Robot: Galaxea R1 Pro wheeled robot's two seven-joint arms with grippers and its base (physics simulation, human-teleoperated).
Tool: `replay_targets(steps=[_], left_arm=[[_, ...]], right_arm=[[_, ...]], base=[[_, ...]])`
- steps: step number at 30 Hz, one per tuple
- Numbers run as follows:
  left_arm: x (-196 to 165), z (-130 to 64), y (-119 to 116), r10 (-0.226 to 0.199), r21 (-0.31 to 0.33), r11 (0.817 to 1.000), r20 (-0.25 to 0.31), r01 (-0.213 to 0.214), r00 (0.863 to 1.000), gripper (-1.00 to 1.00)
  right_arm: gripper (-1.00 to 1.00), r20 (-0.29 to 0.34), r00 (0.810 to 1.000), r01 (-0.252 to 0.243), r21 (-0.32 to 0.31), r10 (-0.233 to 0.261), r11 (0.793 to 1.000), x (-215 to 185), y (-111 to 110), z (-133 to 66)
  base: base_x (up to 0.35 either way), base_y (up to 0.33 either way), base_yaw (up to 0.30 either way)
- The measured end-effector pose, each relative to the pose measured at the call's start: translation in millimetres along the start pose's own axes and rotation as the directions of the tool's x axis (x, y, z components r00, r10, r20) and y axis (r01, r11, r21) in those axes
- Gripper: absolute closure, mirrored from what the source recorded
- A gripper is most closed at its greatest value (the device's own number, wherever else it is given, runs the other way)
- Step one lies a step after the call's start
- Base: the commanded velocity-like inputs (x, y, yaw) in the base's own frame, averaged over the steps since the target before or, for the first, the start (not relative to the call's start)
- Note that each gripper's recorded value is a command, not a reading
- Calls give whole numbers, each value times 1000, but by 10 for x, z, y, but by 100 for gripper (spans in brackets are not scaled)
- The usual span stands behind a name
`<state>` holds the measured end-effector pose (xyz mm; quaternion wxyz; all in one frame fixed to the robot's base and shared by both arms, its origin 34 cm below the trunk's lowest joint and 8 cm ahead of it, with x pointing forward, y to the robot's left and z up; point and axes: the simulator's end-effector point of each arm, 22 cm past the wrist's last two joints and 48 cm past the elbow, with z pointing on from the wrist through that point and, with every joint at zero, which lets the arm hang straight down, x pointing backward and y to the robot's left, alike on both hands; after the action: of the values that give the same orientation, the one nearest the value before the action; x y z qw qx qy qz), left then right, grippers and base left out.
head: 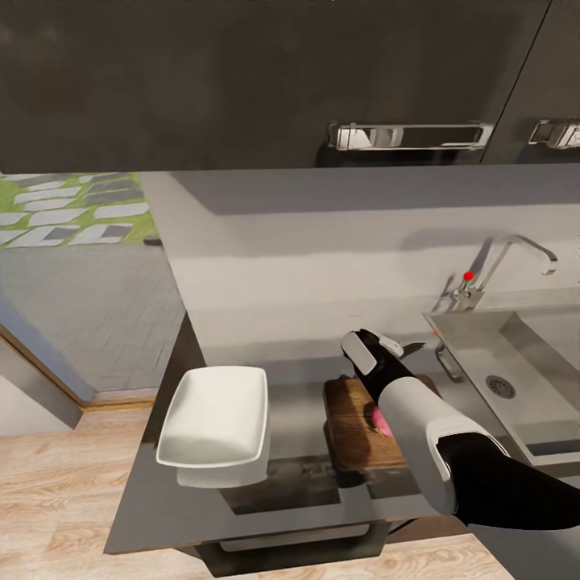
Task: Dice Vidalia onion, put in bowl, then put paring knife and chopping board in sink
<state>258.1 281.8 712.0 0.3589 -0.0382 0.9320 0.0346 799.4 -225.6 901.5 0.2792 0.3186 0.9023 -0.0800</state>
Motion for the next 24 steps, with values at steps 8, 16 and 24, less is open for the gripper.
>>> replay_targets(steps=[8,16,24], left_arm=[[33,-11,0,2,1,1000,-4,-2,1000,-100],[0,-3,-1,0,1,1000,7,0,1000,-100],[-42,8,-4,-2,1,1000,20,2,1000,-100]], right_arm=[[100,7,1000,-9,-16,9,1000,-45,50,-86],[100,19,1000,-14,-28,14,1000,-110,80,-165],[100,32,999,-19,-38,20,999,-176,103,-245]], base=[[0,0,-71],[0,0,-24],[0,0,0]])
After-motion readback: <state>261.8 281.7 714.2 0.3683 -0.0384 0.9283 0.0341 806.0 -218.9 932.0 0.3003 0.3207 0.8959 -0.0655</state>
